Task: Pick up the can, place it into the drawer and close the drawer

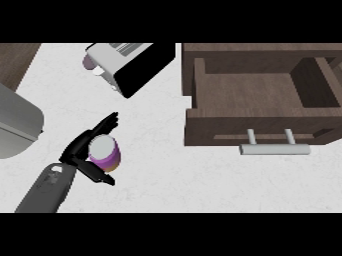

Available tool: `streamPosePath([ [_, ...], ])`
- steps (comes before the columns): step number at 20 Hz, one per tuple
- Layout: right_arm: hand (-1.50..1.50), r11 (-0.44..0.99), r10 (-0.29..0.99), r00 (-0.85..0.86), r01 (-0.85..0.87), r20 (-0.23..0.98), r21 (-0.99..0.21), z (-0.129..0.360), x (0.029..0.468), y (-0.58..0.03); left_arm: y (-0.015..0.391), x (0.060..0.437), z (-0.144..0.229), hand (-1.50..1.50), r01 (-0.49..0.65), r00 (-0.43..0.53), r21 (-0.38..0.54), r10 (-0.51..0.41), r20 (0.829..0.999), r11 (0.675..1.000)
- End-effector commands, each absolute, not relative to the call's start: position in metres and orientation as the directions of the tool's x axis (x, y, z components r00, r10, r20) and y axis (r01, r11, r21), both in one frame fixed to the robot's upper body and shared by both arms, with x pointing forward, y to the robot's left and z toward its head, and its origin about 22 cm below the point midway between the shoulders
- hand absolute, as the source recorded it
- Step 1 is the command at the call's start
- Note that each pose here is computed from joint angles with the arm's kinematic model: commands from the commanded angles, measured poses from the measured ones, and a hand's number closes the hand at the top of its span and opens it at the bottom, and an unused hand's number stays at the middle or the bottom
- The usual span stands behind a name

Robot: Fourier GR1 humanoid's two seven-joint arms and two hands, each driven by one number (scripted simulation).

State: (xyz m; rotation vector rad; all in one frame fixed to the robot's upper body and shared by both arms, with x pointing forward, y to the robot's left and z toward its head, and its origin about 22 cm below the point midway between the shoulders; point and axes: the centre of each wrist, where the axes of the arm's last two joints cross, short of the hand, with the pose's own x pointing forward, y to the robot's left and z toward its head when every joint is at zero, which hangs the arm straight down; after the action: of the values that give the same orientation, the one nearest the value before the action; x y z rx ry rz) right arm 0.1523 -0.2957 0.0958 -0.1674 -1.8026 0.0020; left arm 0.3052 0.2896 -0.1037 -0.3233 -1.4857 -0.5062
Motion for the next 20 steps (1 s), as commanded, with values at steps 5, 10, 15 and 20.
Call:
streamPosePath([
  [5, -1.5, 0.991, 0.098, -0.225, 0.114, 0.969, -0.073, 0.099, 0.171, -0.308, 0.284, 0.316, -0.101, 1.5, 0.557, -0.025, 0.054, -0.049, 0.998, 0.828],
  [10, -1.5, 0.989, 0.113, -0.239, 0.124, 0.964, -0.085, 0.093, 0.135, -0.31, 0.265, 0.299, -0.111, 1.5, 0.602, 0.005, -0.013, 0.013, 1.0, 0.798],
  [15, -1.5, 0.989, 0.113, -0.234, 0.123, 0.966, -0.086, 0.091, 0.138, -0.297, 0.27, 0.301, -0.097, 1.5, 0.62, 0.009, -0.035, 0.038, 0.999, 0.784],
  [20, -1.5, 0.989, 0.112, -0.225, 0.12, 0.968, -0.086, 0.097, 0.144, -0.306, 0.231, 0.306, -0.079, 1.5, 0.553, -0.028, -0.064, 0.095, 0.995, 0.831],
])
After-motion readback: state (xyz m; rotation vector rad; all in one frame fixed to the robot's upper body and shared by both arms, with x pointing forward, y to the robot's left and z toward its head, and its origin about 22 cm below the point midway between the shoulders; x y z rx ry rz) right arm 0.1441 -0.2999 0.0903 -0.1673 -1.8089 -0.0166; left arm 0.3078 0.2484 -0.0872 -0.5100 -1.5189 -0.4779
